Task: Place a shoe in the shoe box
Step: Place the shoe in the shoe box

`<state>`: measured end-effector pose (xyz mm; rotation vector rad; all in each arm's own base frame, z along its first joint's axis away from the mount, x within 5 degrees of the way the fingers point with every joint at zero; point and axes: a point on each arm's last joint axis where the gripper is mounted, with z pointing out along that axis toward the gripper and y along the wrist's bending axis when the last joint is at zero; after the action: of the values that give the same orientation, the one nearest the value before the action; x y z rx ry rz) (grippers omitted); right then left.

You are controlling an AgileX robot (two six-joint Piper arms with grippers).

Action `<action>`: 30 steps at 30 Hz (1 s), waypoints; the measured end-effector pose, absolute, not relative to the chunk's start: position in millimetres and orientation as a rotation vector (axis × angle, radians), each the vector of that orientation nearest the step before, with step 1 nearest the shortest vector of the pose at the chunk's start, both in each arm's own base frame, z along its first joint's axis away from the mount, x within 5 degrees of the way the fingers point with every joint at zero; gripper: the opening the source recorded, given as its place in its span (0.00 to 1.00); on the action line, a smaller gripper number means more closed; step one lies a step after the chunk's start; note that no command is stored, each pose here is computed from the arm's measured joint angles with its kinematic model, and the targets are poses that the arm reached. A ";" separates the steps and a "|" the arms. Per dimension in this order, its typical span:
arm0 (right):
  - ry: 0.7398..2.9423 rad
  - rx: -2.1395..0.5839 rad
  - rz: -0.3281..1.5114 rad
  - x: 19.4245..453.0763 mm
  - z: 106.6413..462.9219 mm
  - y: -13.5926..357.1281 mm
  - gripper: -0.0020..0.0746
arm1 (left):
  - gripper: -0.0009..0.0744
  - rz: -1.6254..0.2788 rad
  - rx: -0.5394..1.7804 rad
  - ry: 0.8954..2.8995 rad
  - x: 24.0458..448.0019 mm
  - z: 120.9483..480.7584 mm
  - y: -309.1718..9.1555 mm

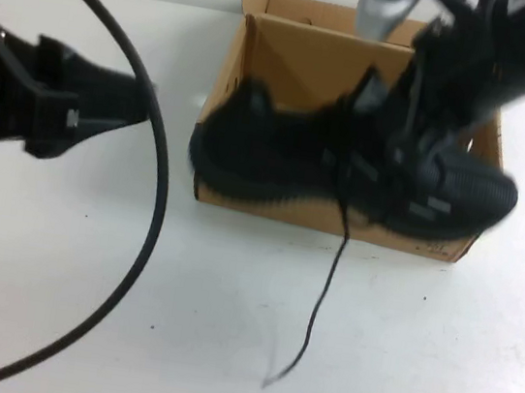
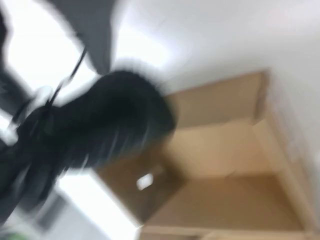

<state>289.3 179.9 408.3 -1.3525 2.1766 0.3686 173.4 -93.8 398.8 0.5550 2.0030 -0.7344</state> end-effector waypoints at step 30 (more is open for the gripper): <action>1.806 -0.928 0.203 404.8 480.3 161.5 0.04 | 0.01 -0.537 0.453 2.302 182.6 371.8 -79.9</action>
<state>404.8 161.5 480.3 -0.9283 1.8061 0.2025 182.6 -79.9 371.8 0.4528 2.3024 -0.5375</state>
